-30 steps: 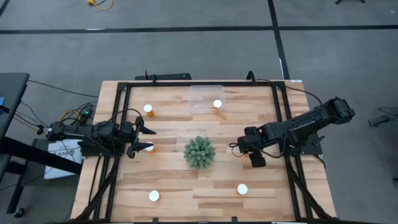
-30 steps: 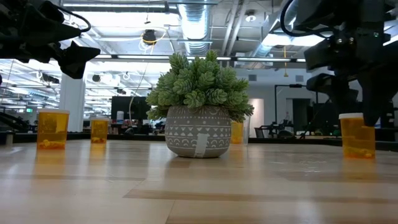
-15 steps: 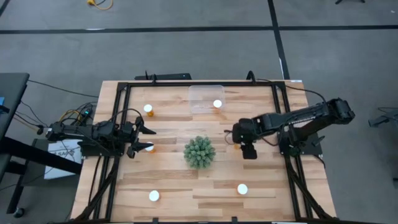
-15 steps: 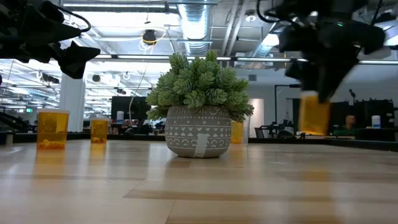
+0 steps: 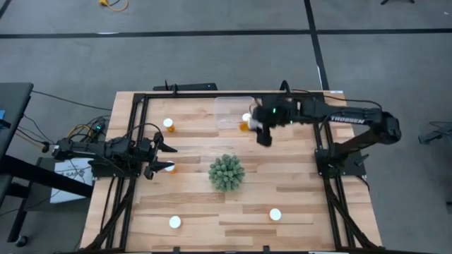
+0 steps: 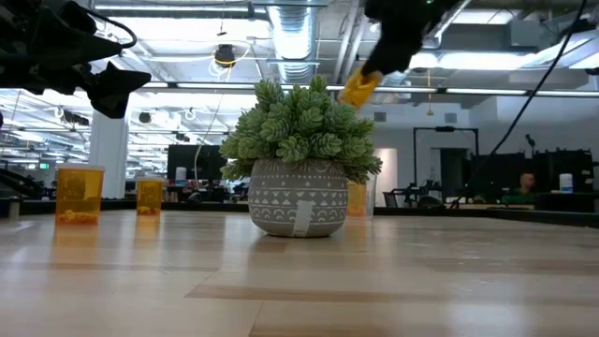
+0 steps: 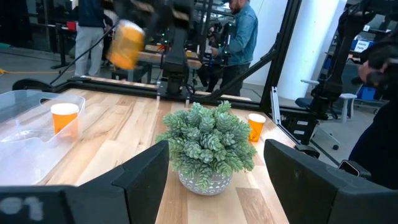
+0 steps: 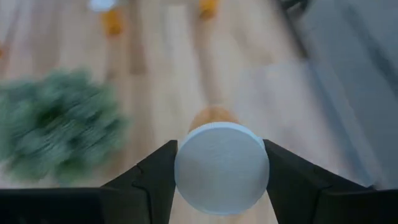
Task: Pick and place pill bottles into a basket
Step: Put the orange pill bottle into the transparent bin
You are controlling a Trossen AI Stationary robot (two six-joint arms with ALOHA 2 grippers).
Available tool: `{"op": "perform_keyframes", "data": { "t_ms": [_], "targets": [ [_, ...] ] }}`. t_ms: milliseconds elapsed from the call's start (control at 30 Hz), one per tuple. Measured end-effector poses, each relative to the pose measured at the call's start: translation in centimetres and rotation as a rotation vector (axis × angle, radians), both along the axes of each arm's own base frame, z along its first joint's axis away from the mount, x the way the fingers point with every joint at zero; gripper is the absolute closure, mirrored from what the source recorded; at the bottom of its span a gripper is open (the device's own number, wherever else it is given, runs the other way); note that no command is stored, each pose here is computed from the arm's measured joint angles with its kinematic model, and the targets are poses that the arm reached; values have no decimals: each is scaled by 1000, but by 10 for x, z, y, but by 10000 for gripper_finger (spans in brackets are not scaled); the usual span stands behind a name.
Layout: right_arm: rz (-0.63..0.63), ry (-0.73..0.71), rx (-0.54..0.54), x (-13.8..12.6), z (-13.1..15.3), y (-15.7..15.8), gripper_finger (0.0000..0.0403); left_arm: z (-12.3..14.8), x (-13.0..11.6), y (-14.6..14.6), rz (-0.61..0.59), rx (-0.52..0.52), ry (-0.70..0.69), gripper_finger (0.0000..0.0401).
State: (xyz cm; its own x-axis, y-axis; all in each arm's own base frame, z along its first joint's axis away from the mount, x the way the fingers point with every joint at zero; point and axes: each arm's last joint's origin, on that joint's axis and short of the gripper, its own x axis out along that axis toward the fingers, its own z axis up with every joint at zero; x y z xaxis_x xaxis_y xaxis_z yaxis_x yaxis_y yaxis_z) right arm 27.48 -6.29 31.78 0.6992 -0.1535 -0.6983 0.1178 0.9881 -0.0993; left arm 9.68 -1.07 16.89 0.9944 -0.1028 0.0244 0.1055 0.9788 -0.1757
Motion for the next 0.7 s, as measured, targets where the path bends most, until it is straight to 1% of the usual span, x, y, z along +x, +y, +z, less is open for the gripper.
{"op": "perform_keyframes", "data": {
  "t_ms": [100,167,233,333,467,567,700],
  "targets": [
    [-37,-23,-53,6,9,-20,209,0,0,0,0,0,0,147],
    [-62,22,-57,9,9,-34,209,0,0,0,0,0,0,147],
    [-73,45,-68,17,9,-47,209,0,0,0,0,0,1,147],
    [-79,122,-63,29,3,-61,208,0,0,0,0,0,0,147],
    [-106,211,-93,45,-6,-78,204,0,0,0,0,0,0,147],
    [-117,256,-90,54,-13,-92,209,0,0,0,0,0,0,147],
    [-153,270,-77,59,-17,-111,209,0,0,0,0,0,0,147]
  ]
}}
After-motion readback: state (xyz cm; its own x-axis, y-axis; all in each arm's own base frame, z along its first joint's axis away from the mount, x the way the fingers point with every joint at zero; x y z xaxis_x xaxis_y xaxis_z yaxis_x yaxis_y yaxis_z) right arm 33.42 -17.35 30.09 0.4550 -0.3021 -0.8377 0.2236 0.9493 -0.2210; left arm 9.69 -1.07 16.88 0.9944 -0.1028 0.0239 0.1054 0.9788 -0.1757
